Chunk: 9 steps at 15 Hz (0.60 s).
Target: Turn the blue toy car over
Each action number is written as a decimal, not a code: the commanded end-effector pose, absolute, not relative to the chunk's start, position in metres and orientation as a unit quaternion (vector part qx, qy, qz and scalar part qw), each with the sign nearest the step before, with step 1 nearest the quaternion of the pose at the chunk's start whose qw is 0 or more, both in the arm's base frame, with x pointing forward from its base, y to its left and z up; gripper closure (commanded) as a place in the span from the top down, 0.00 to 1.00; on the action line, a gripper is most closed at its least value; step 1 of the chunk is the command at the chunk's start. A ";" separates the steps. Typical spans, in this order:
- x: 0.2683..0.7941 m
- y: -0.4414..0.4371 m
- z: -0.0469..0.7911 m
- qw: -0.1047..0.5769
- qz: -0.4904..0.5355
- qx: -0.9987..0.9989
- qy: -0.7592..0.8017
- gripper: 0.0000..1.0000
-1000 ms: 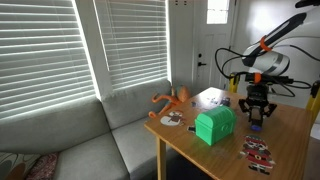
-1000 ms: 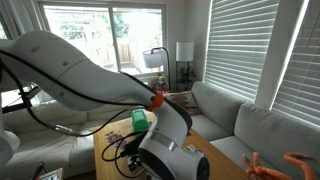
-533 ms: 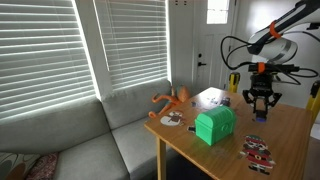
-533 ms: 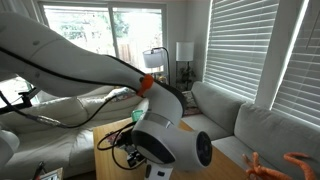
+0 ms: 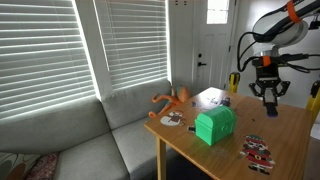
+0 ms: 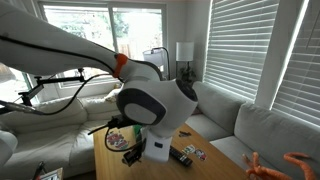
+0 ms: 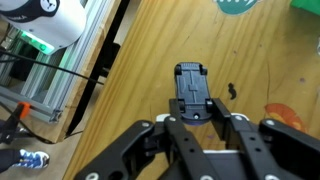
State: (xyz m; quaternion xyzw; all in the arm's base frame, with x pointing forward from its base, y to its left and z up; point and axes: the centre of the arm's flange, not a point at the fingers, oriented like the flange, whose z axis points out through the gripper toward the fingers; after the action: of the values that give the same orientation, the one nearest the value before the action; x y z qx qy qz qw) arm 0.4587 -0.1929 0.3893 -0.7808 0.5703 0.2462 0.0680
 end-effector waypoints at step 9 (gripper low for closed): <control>0.435 -0.150 0.410 -0.080 -0.013 -0.815 0.574 0.11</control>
State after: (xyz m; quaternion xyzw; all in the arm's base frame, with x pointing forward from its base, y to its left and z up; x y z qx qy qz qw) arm 0.4616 -0.1645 0.3948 -0.8216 0.5641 0.0569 -0.0591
